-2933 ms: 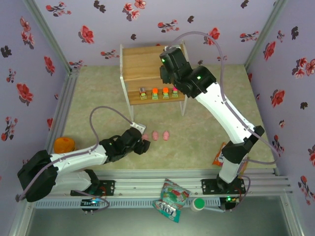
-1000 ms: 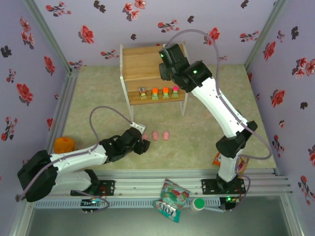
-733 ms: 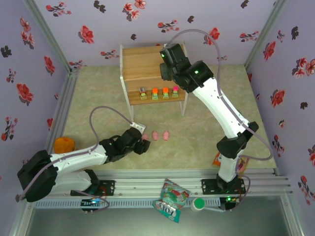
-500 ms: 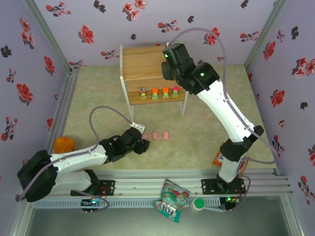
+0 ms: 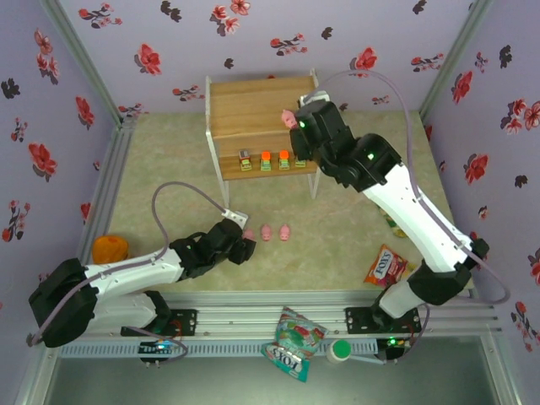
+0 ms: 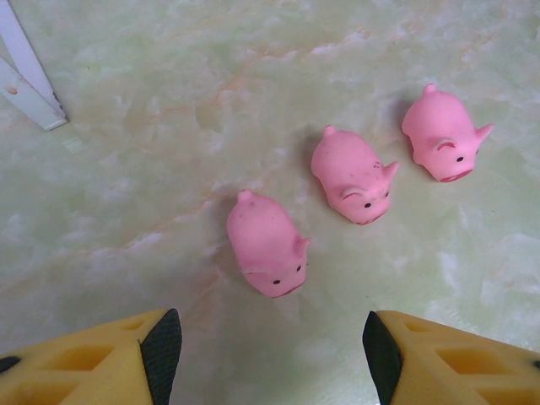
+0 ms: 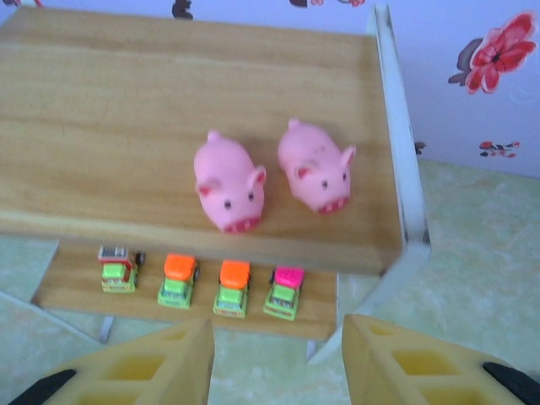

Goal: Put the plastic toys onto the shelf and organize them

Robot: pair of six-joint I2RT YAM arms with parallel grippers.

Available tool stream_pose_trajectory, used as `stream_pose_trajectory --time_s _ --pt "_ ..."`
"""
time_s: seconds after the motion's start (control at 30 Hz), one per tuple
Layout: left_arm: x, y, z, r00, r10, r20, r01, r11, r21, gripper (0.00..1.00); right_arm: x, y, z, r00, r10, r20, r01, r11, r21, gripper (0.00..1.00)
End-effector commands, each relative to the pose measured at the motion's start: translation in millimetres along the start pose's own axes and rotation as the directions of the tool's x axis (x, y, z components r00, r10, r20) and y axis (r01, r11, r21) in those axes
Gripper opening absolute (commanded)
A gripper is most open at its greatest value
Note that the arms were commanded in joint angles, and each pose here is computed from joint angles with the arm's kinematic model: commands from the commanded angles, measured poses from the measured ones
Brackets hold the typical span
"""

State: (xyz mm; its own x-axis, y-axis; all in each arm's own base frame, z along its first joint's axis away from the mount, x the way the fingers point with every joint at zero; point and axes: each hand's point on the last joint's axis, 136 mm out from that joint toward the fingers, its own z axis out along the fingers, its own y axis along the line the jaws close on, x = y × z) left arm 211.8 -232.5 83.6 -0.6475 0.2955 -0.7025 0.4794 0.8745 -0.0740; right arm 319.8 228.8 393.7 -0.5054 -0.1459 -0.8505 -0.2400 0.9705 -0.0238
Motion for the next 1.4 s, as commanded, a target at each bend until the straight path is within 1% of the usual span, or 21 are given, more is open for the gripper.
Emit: stream_pose_trajectory --time_s 0.0,0.3,0.43,0.57,0.8,0.97,1.13,1.37 --pt "-5 4 -3 1.000 -0.017 0.012 0.017 0.999 -0.033 0.64 5 -6 -10 0.998 0.046 0.041 -0.046 0.999 0.007 0.44" --pt "-6 -1 8 0.995 -0.101 -0.002 0.100 0.991 -0.087 0.62 62 -24 -12 0.997 0.081 -0.013 -0.081 0.996 0.022 0.42" --pt "-7 -1 12 0.993 -0.118 -0.002 0.116 0.983 -0.141 0.60 85 -32 -13 0.995 0.091 -0.038 -0.090 0.995 0.031 0.41" --pt "-7 3 14 0.987 -0.158 0.004 0.156 0.969 -0.191 0.59 103 -39 -14 0.993 0.103 -0.053 -0.101 0.994 0.040 0.41" --pt "-6 -1 21 0.974 -0.224 -0.002 0.219 0.953 -0.210 0.57 121 -49 -17 0.991 0.123 -0.062 -0.120 0.992 0.051 0.41" --pt "-6 -7 26 0.967 -0.254 -0.001 0.248 0.946 -0.210 0.58 127 -53 -18 0.990 0.128 -0.064 -0.125 0.991 0.057 0.41" --pt "-9 -8 29 0.962 -0.274 0.003 0.268 0.937 -0.223 0.59 132 -58 -21 0.988 0.139 -0.061 -0.135 0.989 0.062 0.42" --pt "-1 -9 39 0.955 -0.298 -0.015 0.284 0.924 -0.258 0.59 141 -62 -20 0.987 0.148 -0.069 -0.144 0.987 0.067 0.43"
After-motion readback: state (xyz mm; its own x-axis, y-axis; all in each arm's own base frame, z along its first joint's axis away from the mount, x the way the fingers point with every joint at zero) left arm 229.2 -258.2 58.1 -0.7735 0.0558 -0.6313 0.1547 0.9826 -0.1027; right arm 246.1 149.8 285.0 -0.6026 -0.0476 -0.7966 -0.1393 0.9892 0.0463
